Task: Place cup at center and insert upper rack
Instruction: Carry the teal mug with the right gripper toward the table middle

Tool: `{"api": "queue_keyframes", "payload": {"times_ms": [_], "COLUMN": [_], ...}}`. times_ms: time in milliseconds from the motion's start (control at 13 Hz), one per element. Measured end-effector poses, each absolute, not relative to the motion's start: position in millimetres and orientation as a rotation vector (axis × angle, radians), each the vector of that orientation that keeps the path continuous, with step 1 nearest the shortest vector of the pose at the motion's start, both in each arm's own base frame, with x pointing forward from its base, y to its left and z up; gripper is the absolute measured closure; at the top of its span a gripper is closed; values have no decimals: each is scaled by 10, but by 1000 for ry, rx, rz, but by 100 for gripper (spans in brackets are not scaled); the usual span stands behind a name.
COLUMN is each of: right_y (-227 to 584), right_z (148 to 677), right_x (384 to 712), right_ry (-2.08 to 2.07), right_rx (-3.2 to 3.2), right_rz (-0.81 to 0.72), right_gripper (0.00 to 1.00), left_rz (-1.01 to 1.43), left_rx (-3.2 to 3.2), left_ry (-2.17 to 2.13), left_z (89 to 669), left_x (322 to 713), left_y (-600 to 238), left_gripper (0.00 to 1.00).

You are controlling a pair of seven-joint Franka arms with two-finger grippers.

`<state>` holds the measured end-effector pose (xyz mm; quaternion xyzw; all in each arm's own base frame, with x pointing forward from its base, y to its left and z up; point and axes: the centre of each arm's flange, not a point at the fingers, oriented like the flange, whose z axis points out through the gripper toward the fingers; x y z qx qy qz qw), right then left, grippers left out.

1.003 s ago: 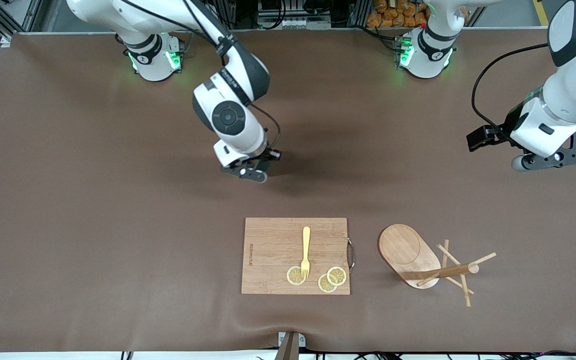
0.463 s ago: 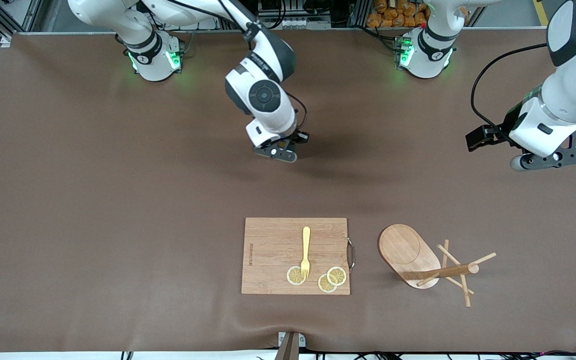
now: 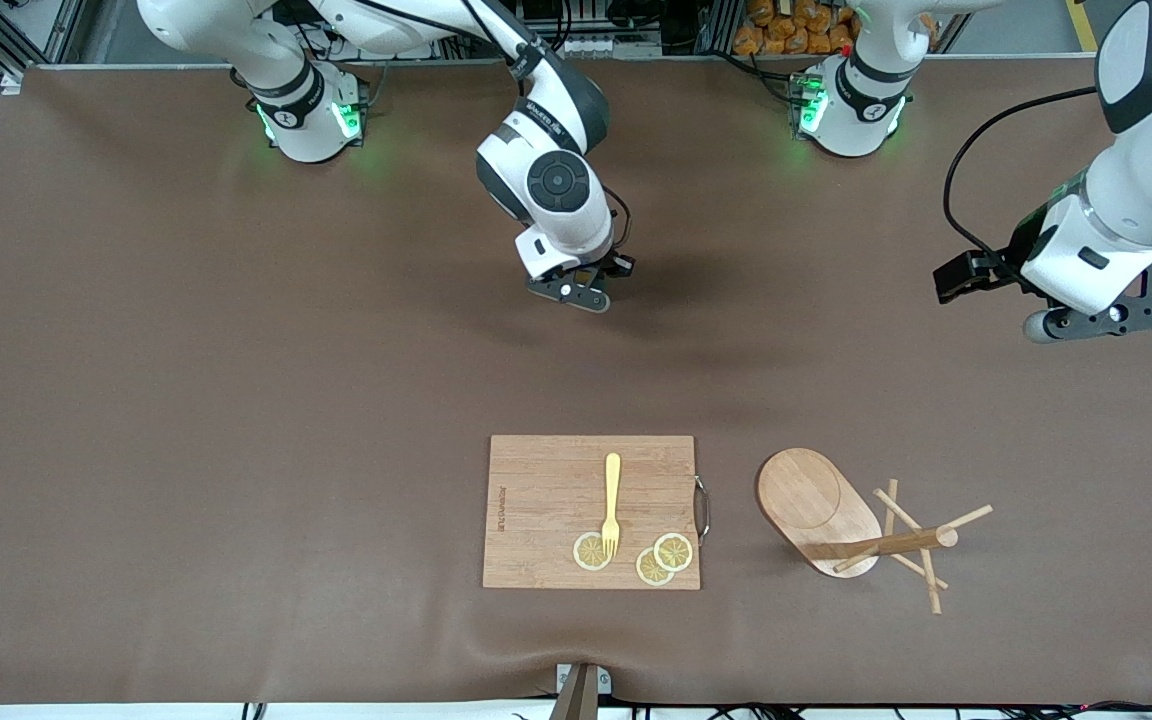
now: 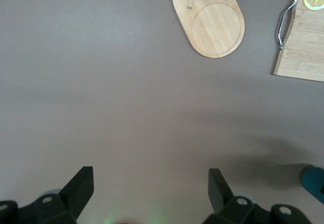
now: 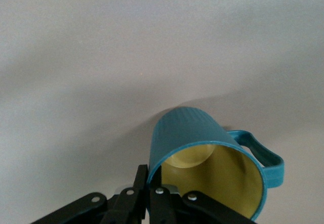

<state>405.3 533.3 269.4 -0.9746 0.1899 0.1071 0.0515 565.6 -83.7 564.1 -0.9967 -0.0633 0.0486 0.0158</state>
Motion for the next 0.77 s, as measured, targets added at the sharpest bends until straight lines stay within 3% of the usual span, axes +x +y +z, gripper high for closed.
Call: {"api": "queue_keyframes", "payload": {"times_ms": [772], "right_y": [5361], "right_z": [2494], "right_x": [3978], "right_ry": [622], "right_rx": [-2986], "right_rz": [352], "right_gripper": [93], "left_rz": [140], "left_rx": [-3102], "left_ry": [-200], "left_z": [5676], "left_x": [5663], "left_y": [-830], "left_gripper": [0]}}
